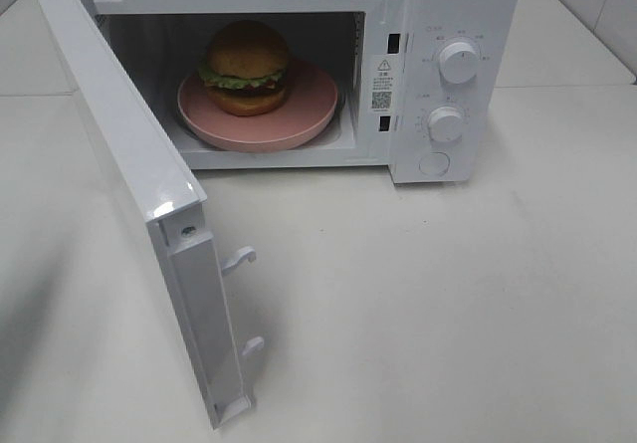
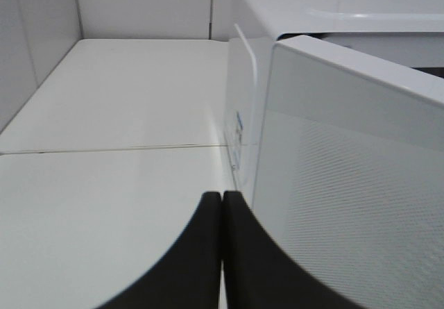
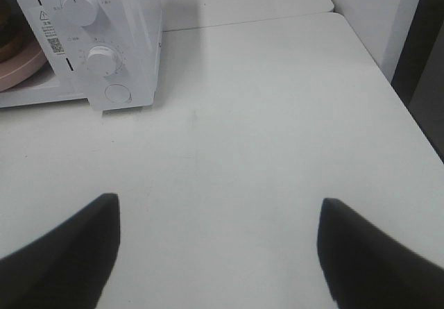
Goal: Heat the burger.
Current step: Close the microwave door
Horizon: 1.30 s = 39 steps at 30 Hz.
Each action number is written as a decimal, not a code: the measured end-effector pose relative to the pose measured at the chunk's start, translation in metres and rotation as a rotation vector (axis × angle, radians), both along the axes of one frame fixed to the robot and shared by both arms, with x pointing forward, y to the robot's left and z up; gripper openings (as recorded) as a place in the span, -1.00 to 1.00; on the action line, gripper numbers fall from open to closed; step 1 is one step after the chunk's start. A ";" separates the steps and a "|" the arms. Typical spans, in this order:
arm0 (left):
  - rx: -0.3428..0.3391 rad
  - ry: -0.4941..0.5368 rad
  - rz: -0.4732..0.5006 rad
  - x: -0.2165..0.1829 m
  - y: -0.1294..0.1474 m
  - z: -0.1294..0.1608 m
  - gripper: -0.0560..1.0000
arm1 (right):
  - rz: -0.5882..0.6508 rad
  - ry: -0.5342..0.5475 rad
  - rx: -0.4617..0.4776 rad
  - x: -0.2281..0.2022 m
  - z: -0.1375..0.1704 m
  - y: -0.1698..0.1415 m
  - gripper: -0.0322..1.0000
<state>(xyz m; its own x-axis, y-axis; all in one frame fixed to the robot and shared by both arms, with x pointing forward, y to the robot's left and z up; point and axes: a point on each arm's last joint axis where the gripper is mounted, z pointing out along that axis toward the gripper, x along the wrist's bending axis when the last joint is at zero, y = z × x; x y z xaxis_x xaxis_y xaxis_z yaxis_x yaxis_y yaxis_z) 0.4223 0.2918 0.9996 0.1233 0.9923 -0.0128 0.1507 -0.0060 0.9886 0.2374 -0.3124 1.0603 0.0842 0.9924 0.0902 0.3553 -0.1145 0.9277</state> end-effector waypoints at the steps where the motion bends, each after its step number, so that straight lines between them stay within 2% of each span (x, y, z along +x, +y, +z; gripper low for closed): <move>1: -0.003 0.003 -0.040 0.004 -0.004 -0.004 -0.89 | 0.000 0.001 0.000 0.000 0.000 0.000 0.53; 2: 0.002 -0.003 -0.084 0.008 -0.007 -0.008 -0.89 | 0.000 0.001 0.000 0.000 0.000 0.000 0.53; 11: -0.019 0.020 -0.188 0.020 -0.018 -0.022 -0.89 | 0.000 0.001 0.000 0.000 0.000 0.000 0.53; 13: -0.022 0.040 -0.243 0.029 -0.029 -0.026 -0.89 | 0.000 0.001 0.000 0.000 0.000 0.000 0.53; 21: -0.031 0.068 -0.337 0.045 -0.052 -0.032 -0.89 | 0.000 0.000 0.000 0.000 0.000 0.000 0.53; 28: -0.049 0.081 -0.370 0.049 -0.065 -0.035 -0.89 | 0.000 0.000 0.000 0.000 0.000 0.000 0.53; 39: -0.073 0.107 -0.360 0.063 -0.071 -0.042 -0.89 | -0.001 0.001 0.001 0.000 0.000 0.000 0.53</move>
